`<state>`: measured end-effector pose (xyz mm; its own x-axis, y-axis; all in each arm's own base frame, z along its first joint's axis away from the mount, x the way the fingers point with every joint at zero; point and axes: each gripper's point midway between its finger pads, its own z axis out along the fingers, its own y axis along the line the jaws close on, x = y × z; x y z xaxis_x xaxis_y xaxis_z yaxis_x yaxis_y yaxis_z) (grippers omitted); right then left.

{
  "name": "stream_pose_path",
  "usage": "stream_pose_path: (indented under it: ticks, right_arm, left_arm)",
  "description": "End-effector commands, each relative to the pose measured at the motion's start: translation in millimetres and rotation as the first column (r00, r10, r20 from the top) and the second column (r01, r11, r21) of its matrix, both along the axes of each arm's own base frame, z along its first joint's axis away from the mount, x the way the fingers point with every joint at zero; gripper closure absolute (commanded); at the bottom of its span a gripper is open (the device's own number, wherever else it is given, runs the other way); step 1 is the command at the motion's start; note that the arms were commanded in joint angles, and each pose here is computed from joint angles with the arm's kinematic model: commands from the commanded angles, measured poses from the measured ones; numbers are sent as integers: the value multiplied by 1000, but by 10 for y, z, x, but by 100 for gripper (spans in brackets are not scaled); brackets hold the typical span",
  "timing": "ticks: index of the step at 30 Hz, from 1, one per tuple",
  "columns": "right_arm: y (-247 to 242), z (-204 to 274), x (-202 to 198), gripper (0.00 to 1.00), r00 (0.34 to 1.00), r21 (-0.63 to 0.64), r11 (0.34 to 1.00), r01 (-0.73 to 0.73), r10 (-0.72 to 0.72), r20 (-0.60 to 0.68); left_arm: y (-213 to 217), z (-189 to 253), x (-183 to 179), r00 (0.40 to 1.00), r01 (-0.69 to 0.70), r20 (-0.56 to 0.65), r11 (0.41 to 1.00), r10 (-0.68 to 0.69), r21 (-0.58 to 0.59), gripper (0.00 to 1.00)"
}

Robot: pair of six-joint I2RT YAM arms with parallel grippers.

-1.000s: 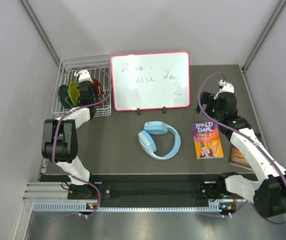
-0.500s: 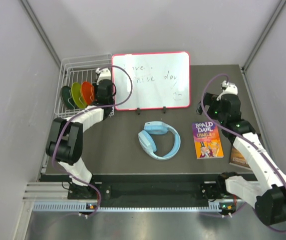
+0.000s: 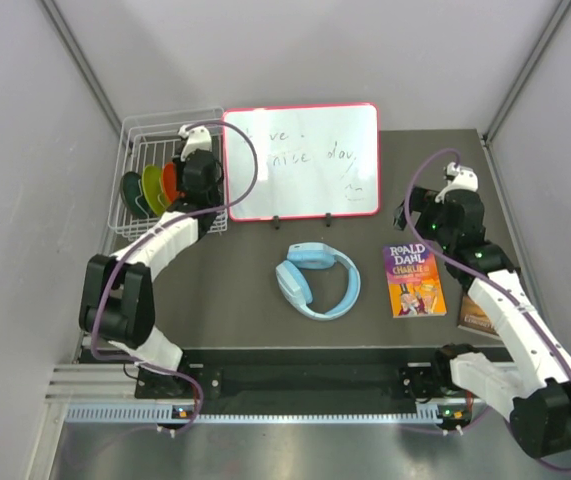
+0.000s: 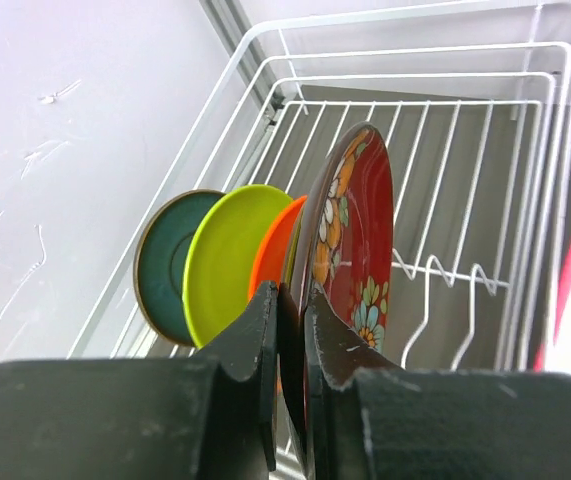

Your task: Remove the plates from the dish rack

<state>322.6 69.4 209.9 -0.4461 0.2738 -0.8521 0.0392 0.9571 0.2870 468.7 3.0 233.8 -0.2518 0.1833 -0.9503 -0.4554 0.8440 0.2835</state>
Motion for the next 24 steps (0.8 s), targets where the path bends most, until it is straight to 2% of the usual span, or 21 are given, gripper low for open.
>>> stream_pose_path:
  ticks: [1,3,4,6,7,8,10,11,14,15,18,20,21,24]
  right_arm:
    - [84,81,-37,0,999,30,999,-35,35,32]
    - [151,103,-42,0,997,50,997,-66,64,43]
    - [210,107,-47,0,995,74,993,-90,87,44]
    - [322,169,-45,0,988,109,984,-142,135,69]
    - [414,196,-64,0,982,144,972,-184,175,75]
    - [469,258,-45,0,976,162,964,-209,194,104]
    - [624,279,-78,0,961,229,935,-271,250,117]
    - [684,354,-51,1,951,250,921,-299,266,156]
    - [871,359,-83,2,927,335,865,-372,326,188]
    - [951,414,-87,1,911,368,835,-409,347,224]
    - [1060,391,-61,2,897,408,800,-439,369,241]
    - [1142,319,-51,2,892,421,787,-451,388,230]
    - [1178,286,-55,2,890,431,778,-457,398,224]
    - [1286,228,-23,2,881,443,761,-473,416,225]
  left_arm:
    - [-159,945,-120,975,121,203,984,-93,-129,100]
    - [-310,1067,-174,959,210,237,952,-156,-223,100]
    - [-493,973,-195,948,297,197,919,-251,-260,100]
    - [-693,1036,-273,918,387,237,850,-318,-357,100]
    - [-768,948,-324,913,407,212,825,-350,-393,100]
    - [-943,951,-366,878,478,224,768,-423,-426,100]
    - [-1124,925,-466,845,531,257,679,-469,-506,100]
    - [-1276,922,-528,807,579,271,615,-524,-536,100]
    - [-1540,919,-682,739,643,338,460,-583,-612,100]
    - [-1684,840,-784,702,659,351,378,-620,-650,100]
    - [-1952,795,-935,629,684,394,235,-670,-691,100]
    - [-2080,761,-1006,598,684,399,184,-695,-706,100]
    - [-2213,753,-1070,563,691,417,130,-714,-711,100]
    - [-2420,699,-1154,523,687,436,60,-732,-724,100]
